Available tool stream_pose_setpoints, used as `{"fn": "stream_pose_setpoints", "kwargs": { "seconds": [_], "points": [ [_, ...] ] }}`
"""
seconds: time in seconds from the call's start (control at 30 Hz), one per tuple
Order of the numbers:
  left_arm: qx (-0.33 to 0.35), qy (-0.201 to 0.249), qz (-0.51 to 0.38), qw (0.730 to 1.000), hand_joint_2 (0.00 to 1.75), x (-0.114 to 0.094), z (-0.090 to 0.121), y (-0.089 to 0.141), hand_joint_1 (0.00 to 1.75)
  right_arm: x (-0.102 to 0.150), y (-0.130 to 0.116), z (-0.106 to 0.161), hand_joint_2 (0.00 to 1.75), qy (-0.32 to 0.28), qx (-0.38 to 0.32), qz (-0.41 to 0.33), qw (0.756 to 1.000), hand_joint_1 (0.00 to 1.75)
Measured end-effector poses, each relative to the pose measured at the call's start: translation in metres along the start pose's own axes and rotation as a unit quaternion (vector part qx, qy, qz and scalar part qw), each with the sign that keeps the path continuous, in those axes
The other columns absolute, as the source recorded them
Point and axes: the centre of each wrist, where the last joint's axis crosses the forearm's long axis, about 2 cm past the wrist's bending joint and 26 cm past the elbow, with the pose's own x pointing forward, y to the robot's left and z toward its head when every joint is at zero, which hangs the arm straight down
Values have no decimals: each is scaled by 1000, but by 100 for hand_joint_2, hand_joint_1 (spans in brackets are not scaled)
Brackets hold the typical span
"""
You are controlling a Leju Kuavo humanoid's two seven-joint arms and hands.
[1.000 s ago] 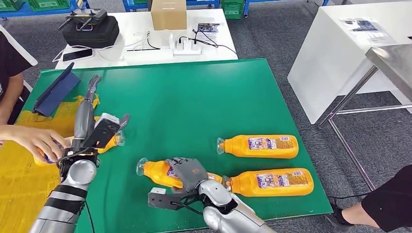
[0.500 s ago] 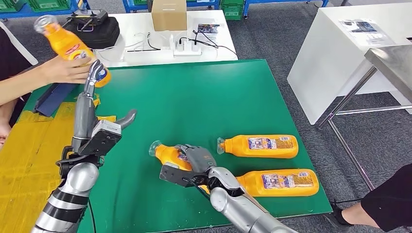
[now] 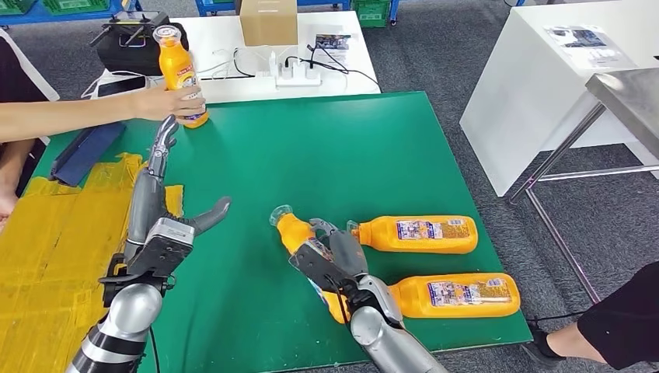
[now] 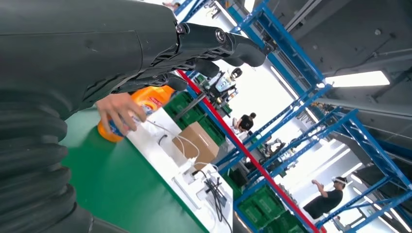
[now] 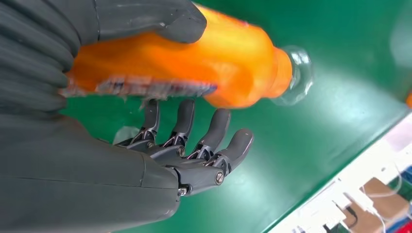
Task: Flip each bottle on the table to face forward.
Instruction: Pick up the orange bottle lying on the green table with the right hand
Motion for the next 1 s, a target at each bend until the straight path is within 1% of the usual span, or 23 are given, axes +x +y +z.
{"fn": "stream_pose_setpoints", "kwargs": {
  "seconds": [0.23,0.27,0.37,0.4,0.57,0.63,0.7,0.87,1.0],
  "points": [
    [-10,-4,7,1000,175,3,2,-4,0,4,-2,4,175,-10,-27,-30,999,175],
    [-11,-4,7,1000,175,3,3,-5,0,4,-3,4,175,-10,-29,-32,999,146],
    [-13,-5,8,1000,175,4,3,-6,0,4,-3,4,175,-4,-32,-36,999,17],
    [-14,-6,9,1000,175,4,3,-6,0,4,-4,3,175,0,-32,-37,999,2],
    [-18,-10,12,1000,175,7,3,-10,0,4,-4,3,175,12,-32,-50,998,0],
    [-20,-11,15,1000,175,8,3,-11,0,4,-4,2,87,24,-30,-70,997,0],
    [-19,-11,19,1000,175,9,3,-13,0,4,-4,0,0,33,-22,-111,993,0],
    [-13,-12,26,1000,175,9,4,-15,0,15,0,-2,0,23,8,-253,967,0],
    [-8,-8,27,1000,175,7,5,-16,0,32,0,-3,0,7,18,-325,946,0]
  ]
}}
